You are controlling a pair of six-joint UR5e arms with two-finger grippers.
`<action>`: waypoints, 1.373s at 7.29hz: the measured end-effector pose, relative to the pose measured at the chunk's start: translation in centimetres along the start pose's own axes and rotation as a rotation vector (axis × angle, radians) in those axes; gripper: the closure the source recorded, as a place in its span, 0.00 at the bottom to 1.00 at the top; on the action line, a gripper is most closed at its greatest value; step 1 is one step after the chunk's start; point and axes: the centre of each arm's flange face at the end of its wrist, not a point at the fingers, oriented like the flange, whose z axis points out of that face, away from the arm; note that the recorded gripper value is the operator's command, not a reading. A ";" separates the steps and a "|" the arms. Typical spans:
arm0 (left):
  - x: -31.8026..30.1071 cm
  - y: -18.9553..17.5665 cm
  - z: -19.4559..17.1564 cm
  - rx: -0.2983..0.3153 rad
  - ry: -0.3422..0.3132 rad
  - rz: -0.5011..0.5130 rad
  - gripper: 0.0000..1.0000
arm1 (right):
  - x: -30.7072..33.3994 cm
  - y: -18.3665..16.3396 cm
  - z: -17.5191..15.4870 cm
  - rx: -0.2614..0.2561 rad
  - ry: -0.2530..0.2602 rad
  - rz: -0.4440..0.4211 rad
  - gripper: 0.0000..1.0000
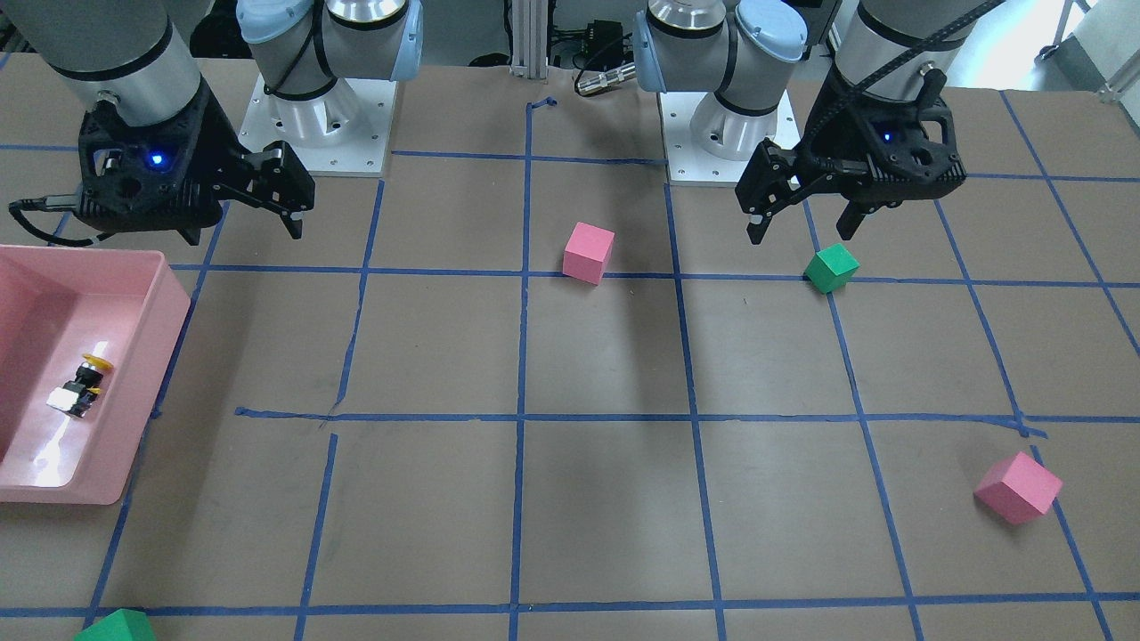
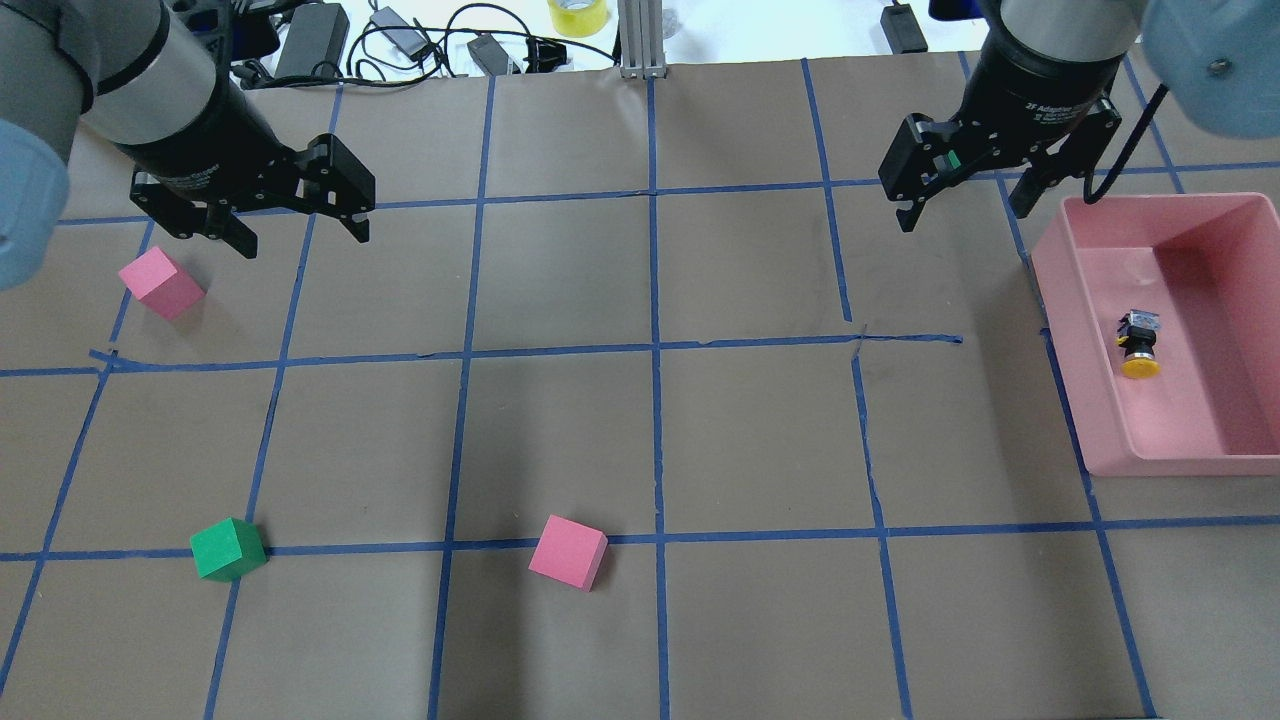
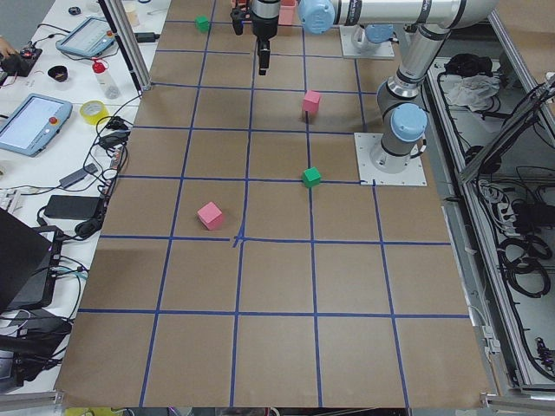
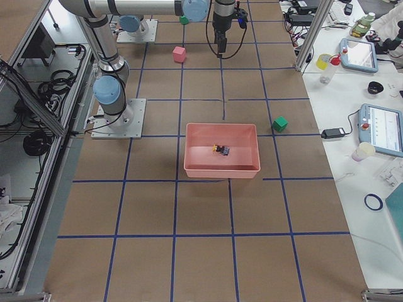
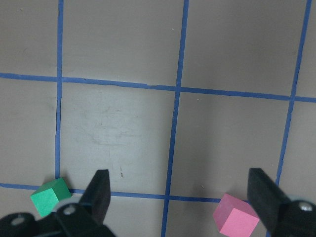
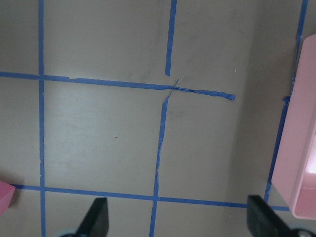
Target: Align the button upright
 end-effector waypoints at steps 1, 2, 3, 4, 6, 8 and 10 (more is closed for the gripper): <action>-0.1 0.0 0.0 0.000 0.000 -0.001 0.00 | 0.0 0.0 0.0 -0.001 0.000 0.000 0.00; -0.1 0.0 0.0 0.000 0.000 -0.002 0.00 | 0.0 0.1 0.1 -0.002 0.003 0.000 0.00; -0.1 0.0 0.0 0.000 0.000 -0.002 0.00 | 0.0 0.1 0.2 -0.006 0.006 0.001 0.00; -0.1 0.0 0.0 0.000 0.000 -0.002 0.00 | 0.1 0.1 0.4 -0.009 0.008 0.001 0.00; -0.1 0.0 0.0 0.000 0.000 -0.002 0.00 | 0.5 -0.1 0.9 -0.019 0.013 0.007 0.00; -0.1 0.0 0.0 0.000 0.000 -0.002 0.00 | 2.3 -0.4 1.0 -0.019 0.048 0.035 0.00; -0.1 0.0 0.0 0.000 0.000 -0.002 0.00 | 7.1 -0.9 1.6 -0.029 0.057 0.118 0.00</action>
